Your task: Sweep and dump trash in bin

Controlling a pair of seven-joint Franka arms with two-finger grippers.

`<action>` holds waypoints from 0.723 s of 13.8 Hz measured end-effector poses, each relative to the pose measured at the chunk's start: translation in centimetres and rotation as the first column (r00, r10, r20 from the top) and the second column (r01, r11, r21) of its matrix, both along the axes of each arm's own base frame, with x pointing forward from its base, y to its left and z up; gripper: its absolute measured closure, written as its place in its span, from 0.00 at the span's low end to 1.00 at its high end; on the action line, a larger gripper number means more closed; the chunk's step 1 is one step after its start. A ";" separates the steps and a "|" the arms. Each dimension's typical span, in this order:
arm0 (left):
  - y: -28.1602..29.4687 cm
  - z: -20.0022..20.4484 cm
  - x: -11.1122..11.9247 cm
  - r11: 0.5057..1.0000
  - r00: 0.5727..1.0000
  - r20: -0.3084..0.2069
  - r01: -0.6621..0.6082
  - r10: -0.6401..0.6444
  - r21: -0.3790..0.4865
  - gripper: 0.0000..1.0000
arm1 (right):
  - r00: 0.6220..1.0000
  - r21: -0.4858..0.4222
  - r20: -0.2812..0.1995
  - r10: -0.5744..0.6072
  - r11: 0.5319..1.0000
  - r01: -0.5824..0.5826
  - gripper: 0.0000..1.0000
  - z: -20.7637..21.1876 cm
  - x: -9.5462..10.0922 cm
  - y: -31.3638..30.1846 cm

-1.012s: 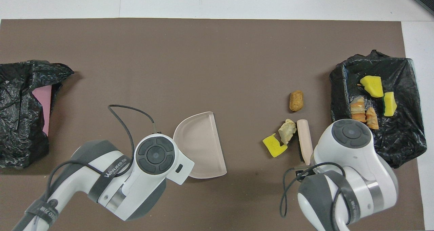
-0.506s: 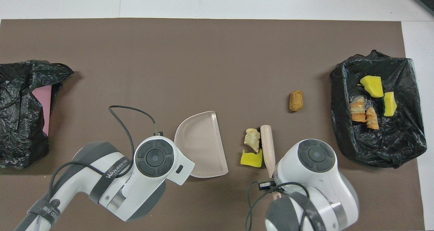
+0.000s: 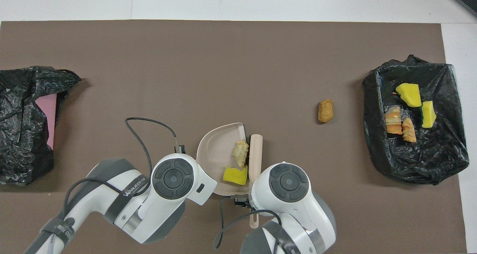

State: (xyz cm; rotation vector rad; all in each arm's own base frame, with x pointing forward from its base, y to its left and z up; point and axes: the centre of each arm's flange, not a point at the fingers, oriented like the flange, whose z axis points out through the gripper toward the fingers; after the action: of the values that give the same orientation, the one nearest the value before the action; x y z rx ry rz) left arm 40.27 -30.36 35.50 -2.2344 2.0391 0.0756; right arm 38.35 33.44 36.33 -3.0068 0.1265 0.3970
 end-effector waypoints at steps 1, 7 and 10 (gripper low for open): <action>-0.1 -0.1 0.1 1.000 1.000 0.008 0.002 -0.002 -0.008 0.68 | 1.000 0.008 0.006 -0.016 1.000 0.016 0.73 0.6 1.0 0.7; 0.5 -0.3 1.3 0.999 0.999 0.035 -0.014 0.015 -0.037 0.68 | 0.999 -0.118 0.005 0.052 0.992 -0.051 0.73 5.8 4.3 -1.0; 0.5 -0.4 1.4 0.999 0.999 0.036 -0.015 0.017 -0.038 0.68 | 0.995 -0.178 0.020 0.102 0.979 -0.097 0.73 5.6 7.7 -5.7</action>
State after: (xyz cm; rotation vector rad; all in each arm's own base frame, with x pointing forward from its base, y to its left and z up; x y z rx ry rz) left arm 41.69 -29.81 35.10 -2.2573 2.0210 -0.0019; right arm 46.02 27.73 41.98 -3.2022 0.0087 0.3688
